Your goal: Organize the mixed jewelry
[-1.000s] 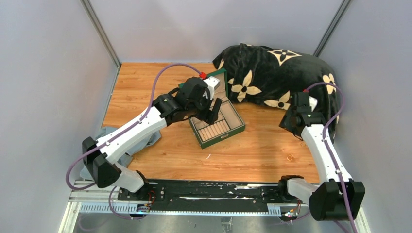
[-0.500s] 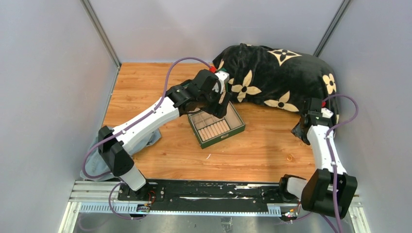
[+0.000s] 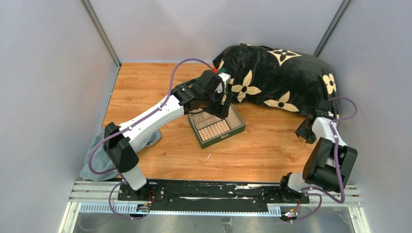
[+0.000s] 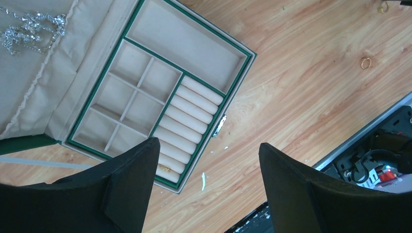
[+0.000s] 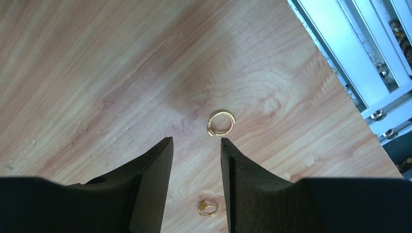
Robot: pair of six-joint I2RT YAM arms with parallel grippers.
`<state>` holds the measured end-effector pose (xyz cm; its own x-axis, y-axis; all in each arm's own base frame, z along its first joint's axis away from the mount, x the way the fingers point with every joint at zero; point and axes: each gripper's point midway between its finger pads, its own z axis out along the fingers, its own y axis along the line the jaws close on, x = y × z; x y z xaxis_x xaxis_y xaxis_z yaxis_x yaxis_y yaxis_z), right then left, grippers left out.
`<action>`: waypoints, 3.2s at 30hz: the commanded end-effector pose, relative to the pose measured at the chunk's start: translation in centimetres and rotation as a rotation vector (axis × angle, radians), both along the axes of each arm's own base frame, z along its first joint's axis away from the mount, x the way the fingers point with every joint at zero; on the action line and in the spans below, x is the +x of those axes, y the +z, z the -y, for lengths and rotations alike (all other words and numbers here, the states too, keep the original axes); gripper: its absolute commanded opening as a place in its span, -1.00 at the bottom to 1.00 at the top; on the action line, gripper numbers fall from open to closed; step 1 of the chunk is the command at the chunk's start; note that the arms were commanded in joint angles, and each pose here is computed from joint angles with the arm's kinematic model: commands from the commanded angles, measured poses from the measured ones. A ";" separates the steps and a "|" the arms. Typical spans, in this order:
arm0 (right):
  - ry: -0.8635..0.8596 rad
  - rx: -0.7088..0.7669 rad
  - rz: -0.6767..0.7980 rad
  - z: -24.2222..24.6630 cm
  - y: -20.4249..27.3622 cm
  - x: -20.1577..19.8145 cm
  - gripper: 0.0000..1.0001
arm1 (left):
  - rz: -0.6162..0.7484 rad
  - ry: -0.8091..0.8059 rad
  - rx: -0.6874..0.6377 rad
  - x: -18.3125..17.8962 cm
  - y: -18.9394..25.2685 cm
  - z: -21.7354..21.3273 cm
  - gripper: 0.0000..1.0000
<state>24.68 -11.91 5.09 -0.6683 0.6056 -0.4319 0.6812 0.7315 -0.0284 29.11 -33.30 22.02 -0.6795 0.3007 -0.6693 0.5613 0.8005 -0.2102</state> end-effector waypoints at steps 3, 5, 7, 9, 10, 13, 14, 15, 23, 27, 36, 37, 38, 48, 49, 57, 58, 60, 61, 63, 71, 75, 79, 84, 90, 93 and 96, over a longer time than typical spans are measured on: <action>0.032 0.046 0.031 0.5 -0.9 1.0 -0.10 | 0.046 0.012 0.018 0.3 1.7 -0.7 0.58; 0.044 0.077 0.019 0.0 -1.5 1.0 -0.11 | 0.050 0.013 0.025 0.4 1.7 -0.7 0.59; 0.044 0.090 -0.002 -0.3 -2.1 0.6 -0.11 | 0.047 0.009 0.026 0.3 1.6 -0.6 0.59; 0.041 0.091 -0.019 -0.3 -2.6 0.2 -0.11 | 0.043 0.007 0.028 0.3 1.4 -0.6 0.59; 0.040 0.089 -0.023 -0.3 -2.8 0.1 -0.11 | 0.044 0.007 0.030 0.4 1.4 -0.6 0.59; 0.035 0.082 -0.026 -0.2 -2.9 0.0 -0.10 | 0.047 0.006 0.038 0.4 1.3 -0.7 0.59; 0.036 0.082 -0.026 -0.2 -3.0 0.0 -0.10 | 0.048 0.006 0.039 0.5 1.3 -0.7 0.59; 0.036 0.083 -0.023 -0.2 -3.0 0.1 -0.10 | 0.051 0.005 0.040 0.5 1.4 -0.7 0.59; 0.025 0.072 -0.035 -0.1 -3.2 -0.6 -0.09 | 0.043 0.000 0.045 0.7 1.1 -0.4 0.59; 0.015 0.060 -0.040 0.0 -3.2 -0.9 -0.08 | 0.040 -0.003 0.047 0.8 1.0 -0.3 0.59; -0.020 0.061 -0.058 -0.3 -3.7 -2.2 -0.45 | 0.036 -0.005 0.064 0.7 0.6 -0.5 0.59; -0.022 0.061 -0.055 -0.4 -3.7 -2.2 -0.52 | 0.037 -0.005 0.065 0.6 0.6 -0.6 0.59; -0.022 0.063 -0.056 -0.5 -3.7 -2.4 -0.58 | 0.035 -0.004 0.068 0.7 0.4 -0.6 0.59; 0.005 0.145 -0.025 -1.9 -3.8 -1.7 -1.00 | 0.139 0.081 0.141 0.8 1.4 -4.5 0.57; 0.022 0.180 -0.004 -2.6 -3.7 -1.3 -1.00 | 0.157 0.100 0.172 0.8 1.1 -5.6 0.57; 0.154 0.310 0.113 -5.9 -2.2 -0.4 -1.00 | 0.167 0.143 0.205 0.0 -1.0 -9.7 0.59; 0.175 0.331 0.126 -6.4 -2.0 -0.4 -1.00 | 0.164 0.148 0.201 -0.1 -1.4 -10.1 0.59; 0.206 0.377 0.147 -7.4 -1.8 -0.3 -1.00 | 0.168 0.157 0.179 -0.1 -1.6 -10.8 0.59; 0.219 0.405 0.158 -8.0 -1.7 -0.2 -1.00 | 0.168 0.158 0.177 -0.2 -1.9 -11.1 0.59; 0.241 0.451 0.174 -8.9 -1.7 0.0 -1.00 | 0.168 0.155 0.173 -0.3 -2.3 -11.3 0.60; 0.330 0.594 0.155 -12.3 -1.3 -0.3 -1.00 | 0.148 0.109 0.181 -0.3 -3.8 -10.7 0.60; 0.379 0.609 0.079 -13.6 -1.5 -1.1 -1.00 | 0.174 0.094 0.157 0.1 -3.9 -10.1 0.60; 0.479 0.591 -0.010 -15.8 -2.1 -1.7 -1.00 | 0.207 0.061 0.158 0.4 -3.9 -9.8 0.60; 0.628 0.488 -0.108 -18.3 -2.7 -1.9 -1.00 | 0.245 0.030 0.146 0.7 -3.1 -9.5 0.59; 0.682 0.510 -0.038 -20.6 -1.5 -1.6 -1.00 | 0.130 0.078 0.094 0.9 -1.9 -8.8 0.62; 0.735 0.583 0.051 -22.1 1.0 -1.1 -1.00 | 0.040 -0.015 -0.025 -0.3 -1.2 -6.6 0.59; 0.814 0.709 0.169 -24.6 5.3 -0.4 -1.00 | 0.064 -0.092 -0.149 -1.1 1.1 -5.4 0.58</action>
